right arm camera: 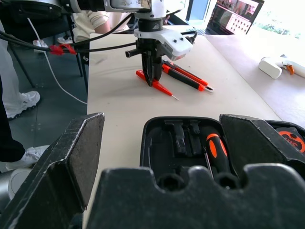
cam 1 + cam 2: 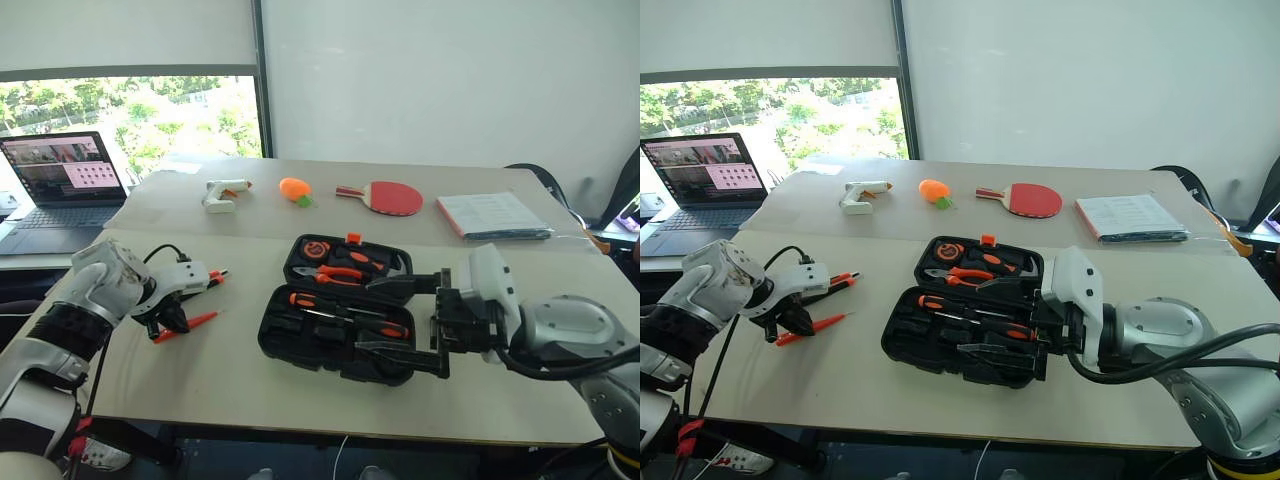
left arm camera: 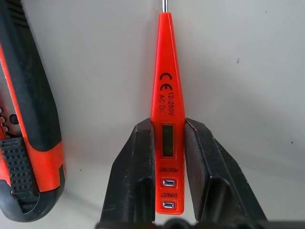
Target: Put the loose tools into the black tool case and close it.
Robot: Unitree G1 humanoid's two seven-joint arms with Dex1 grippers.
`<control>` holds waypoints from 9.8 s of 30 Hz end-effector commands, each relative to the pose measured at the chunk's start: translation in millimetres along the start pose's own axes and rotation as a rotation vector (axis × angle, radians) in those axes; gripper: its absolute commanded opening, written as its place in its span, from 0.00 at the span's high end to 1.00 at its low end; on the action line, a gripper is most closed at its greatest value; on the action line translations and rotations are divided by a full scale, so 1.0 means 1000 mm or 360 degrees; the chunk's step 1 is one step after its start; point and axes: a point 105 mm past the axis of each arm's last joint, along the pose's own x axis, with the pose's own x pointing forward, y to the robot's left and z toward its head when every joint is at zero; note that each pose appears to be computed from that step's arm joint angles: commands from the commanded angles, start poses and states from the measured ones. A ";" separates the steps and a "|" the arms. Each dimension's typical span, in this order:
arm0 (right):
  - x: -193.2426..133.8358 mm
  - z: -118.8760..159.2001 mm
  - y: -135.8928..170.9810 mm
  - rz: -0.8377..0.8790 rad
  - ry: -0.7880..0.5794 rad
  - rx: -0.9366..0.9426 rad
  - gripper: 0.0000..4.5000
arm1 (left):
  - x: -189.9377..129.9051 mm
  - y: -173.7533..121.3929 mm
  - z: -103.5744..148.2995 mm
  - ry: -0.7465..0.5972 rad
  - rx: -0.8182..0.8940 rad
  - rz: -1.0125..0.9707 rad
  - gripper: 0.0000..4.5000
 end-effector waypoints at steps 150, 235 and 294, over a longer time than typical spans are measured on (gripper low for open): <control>-0.017 -0.026 0.017 -0.0229 0.0158 0.0151 0.00 | 0.021 -0.074 0.177 -0.0313 0.1178 -0.0351 0.99; -0.022 -0.005 0.008 -0.0199 0.0091 0.0110 0.00 | -0.003 0.063 -0.001 -0.0302 -0.0169 0.0274 0.50; -0.022 -0.018 0.022 -0.0222 0.0185 0.0175 0.00 | 0.019 -0.103 0.160 -0.0390 0.1208 -0.0356 0.65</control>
